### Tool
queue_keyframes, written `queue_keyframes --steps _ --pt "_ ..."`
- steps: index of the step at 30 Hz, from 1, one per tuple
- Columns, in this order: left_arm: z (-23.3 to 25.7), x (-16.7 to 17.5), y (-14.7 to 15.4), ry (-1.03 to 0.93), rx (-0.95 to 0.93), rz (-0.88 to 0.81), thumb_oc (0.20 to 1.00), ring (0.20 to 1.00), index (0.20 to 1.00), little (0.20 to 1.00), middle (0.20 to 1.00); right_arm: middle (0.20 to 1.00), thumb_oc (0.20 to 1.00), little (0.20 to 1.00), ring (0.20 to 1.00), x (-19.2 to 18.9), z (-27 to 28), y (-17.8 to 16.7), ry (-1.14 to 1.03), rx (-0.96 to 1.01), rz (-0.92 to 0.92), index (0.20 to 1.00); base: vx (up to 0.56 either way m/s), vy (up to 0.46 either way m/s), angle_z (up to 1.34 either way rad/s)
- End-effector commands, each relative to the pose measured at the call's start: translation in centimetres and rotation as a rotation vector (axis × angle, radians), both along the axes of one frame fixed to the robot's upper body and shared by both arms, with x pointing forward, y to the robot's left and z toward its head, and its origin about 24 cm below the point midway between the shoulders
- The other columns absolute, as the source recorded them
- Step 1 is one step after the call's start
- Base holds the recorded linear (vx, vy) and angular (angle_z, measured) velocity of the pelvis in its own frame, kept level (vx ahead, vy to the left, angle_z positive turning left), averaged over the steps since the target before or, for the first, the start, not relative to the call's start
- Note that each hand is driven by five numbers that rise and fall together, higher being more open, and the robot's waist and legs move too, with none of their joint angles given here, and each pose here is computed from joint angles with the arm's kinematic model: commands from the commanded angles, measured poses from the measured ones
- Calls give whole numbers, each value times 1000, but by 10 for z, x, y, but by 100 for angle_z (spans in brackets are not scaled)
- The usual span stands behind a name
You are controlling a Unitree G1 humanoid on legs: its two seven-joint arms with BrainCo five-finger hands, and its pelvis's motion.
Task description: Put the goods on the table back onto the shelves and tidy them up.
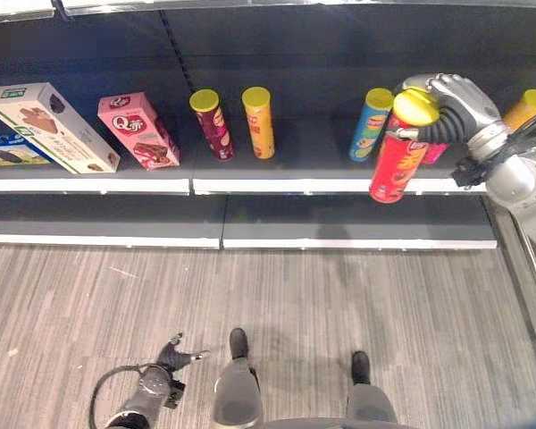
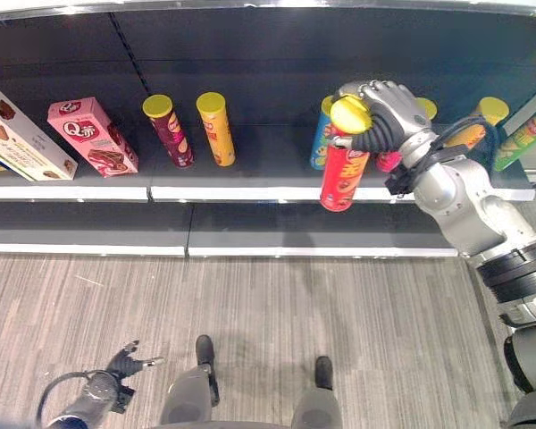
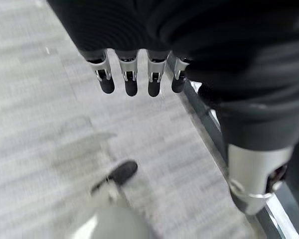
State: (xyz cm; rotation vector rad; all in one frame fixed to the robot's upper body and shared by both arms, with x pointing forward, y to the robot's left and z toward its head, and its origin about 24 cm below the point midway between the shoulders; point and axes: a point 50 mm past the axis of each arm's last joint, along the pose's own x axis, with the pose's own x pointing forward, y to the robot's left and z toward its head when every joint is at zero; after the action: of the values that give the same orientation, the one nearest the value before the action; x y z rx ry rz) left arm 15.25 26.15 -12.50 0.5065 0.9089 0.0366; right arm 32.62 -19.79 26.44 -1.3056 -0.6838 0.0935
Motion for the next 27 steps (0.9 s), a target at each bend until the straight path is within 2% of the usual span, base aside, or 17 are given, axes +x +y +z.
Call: queue_keyframes --steps 1,16,27 --pt "21 22 27 -97 98 29 1000 1000 1000 1000 1000 200 200 200 200 -9 33 12 -209 27 39 200 -59 -25 39" --pt "25 14 38 -153 120 127 1000 1000 1000 1000 1000 200 200 200 200 16 74 4 -448 88 -152 200 -44 -11 11" --pt "34 32 31 -228 115 91 1000 1000 1000 1000 1000 200 200 200 200 30 96 -2 -522 85 -279 200 -14 -1 5"
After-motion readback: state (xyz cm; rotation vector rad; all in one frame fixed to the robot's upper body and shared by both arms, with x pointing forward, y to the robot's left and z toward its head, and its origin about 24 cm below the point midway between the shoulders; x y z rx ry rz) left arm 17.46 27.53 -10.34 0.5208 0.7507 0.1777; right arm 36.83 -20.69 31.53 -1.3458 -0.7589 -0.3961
